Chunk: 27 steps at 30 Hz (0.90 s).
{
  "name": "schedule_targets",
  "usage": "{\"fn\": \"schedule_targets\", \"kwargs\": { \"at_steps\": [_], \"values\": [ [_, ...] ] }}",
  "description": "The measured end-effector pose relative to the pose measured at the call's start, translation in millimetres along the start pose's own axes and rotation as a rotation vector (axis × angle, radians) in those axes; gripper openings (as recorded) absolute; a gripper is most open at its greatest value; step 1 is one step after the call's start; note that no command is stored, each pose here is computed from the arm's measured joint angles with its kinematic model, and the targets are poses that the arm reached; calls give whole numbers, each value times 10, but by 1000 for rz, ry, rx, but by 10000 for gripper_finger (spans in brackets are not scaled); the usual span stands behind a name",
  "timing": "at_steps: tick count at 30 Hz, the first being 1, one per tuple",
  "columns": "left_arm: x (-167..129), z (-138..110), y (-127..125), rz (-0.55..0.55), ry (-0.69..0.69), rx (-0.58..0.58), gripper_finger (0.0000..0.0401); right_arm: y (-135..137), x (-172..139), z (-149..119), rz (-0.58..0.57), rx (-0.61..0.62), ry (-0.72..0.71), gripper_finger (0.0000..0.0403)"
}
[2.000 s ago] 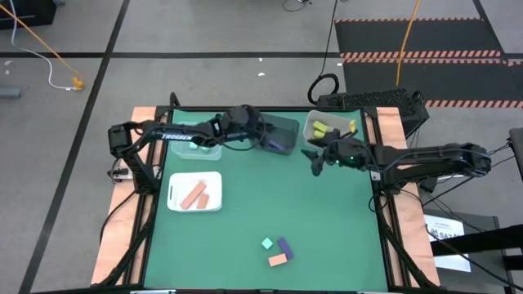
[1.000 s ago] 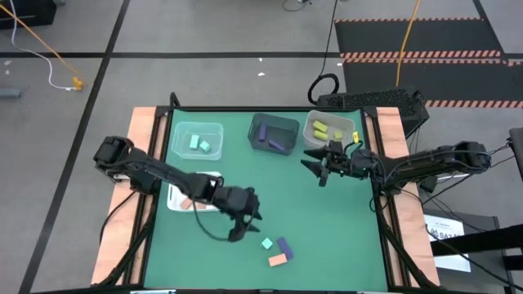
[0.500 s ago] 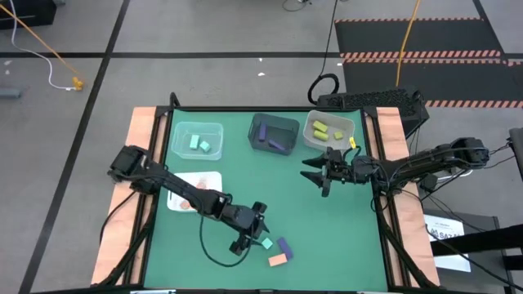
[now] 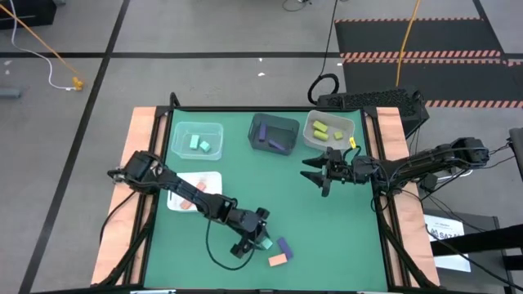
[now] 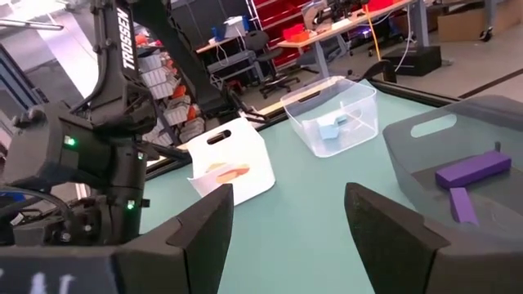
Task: Sort & place blocks by color
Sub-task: Put the blue block into the transparent bin
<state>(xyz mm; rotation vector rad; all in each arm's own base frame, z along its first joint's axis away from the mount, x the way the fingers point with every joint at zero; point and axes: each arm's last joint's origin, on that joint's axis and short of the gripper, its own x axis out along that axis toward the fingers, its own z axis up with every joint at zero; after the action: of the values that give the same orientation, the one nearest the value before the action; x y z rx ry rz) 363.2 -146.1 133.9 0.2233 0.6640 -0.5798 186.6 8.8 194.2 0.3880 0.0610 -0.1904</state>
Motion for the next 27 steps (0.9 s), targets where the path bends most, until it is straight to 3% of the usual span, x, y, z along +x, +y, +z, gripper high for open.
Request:
{"fn": "schedule_targets", "kwargs": {
  "at_steps": [9, 27],
  "values": [
    [70, -110, 85, 11, 35, -11, 225, -2, 0, -3, -5, -4, 2, 224],
    [91, -89, 127, 19, -8, -5, 225, -27, 1, -29, -46, -18, 23, 224]
  ]
}}
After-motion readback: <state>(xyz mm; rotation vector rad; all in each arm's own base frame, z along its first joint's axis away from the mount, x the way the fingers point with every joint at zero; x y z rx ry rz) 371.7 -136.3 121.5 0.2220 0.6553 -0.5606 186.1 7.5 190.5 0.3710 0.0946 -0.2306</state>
